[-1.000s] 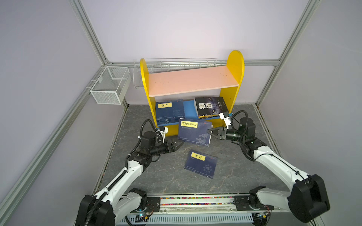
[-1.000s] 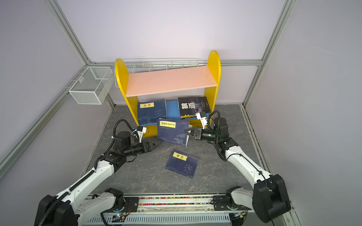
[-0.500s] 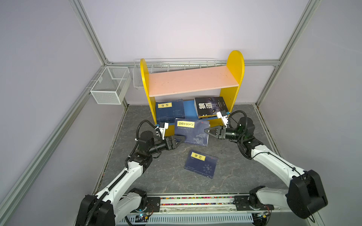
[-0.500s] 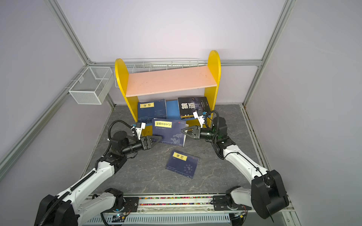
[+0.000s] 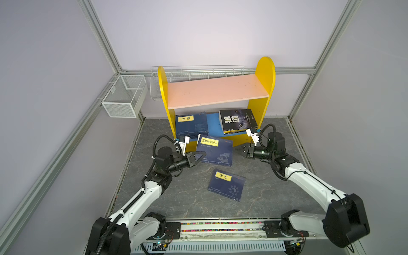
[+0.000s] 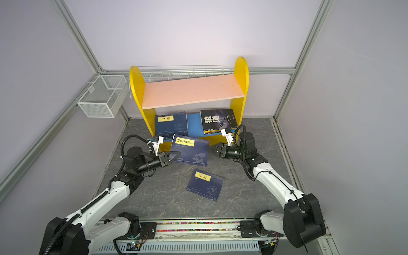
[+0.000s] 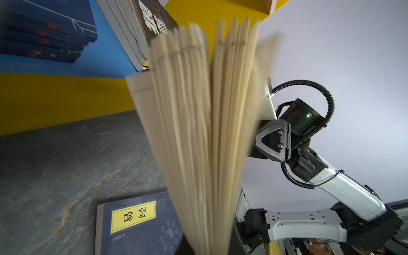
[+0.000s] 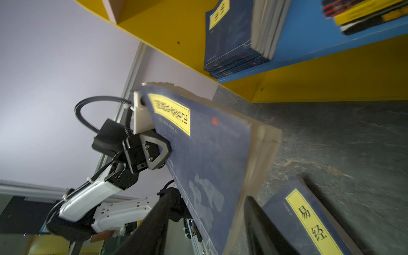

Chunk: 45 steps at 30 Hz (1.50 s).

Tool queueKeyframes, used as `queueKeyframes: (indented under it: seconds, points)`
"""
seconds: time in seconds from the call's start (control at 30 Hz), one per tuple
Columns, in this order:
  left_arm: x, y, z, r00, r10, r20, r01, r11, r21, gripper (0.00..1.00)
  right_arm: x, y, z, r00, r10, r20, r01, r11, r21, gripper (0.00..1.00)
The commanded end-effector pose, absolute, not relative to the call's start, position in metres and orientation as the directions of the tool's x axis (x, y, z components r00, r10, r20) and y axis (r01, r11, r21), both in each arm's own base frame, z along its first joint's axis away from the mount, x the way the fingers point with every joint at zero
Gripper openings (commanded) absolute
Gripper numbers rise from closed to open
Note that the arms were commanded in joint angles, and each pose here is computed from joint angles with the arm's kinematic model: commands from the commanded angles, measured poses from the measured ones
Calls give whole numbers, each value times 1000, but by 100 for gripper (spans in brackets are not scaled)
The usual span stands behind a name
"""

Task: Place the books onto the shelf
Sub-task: 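Carry the book toward the shelf with the right gripper while the left gripper withdraws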

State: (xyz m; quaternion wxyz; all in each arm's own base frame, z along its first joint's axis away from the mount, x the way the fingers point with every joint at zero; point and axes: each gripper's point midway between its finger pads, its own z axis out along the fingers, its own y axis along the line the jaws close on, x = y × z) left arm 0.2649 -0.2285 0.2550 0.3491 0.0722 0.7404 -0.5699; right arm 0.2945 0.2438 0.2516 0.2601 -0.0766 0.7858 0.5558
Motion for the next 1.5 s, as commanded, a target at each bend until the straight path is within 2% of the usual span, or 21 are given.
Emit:
queueKeyframes:
  seconds: [0.0,0.1,0.2,0.3,0.7,0.8,1.07,1.13,1.3,1.33,1.47]
  points:
    - [271,-216,274,-664,-369,-651,533,378,-757,0,300,232,255,-814,206,-544,-417,445,792,66]
    - [271,-213,279,-645,-386,-659,537,385,-751,0,293,243,259,-822,198,-535,-440,377,815,66]
    - [271,-212,283,-633,-401,-662,546,375,-749,0,282,261,272,-807,162,-568,-504,310,806,66]
    - [270,-211,290,-617,-429,-659,557,353,-752,0,277,278,276,-804,127,-581,-531,287,797,66]
    - [268,-198,295,-562,-507,-654,554,356,-752,0,296,293,246,-833,154,-532,-465,328,822,59]
    - [269,-196,294,-555,-517,-652,548,363,-754,0,292,304,249,-838,136,-528,-481,274,833,53]
    - [274,-193,290,-540,-534,-650,534,380,-755,0,291,315,279,-839,205,-504,-506,45,861,26]
    - [275,-192,286,-542,-536,-647,522,389,-759,0,292,315,284,-835,225,-502,-512,19,859,17]
    - [281,-186,270,-548,-540,-639,465,438,-769,0,295,315,290,-825,243,-510,-523,14,853,10]
    - [283,-183,266,-545,-548,-635,441,457,-772,1,296,315,290,-825,245,-510,-522,20,853,10]
    - [291,-167,245,-530,-562,-635,332,552,-765,28,305,318,281,-832,247,-496,-498,62,865,9]
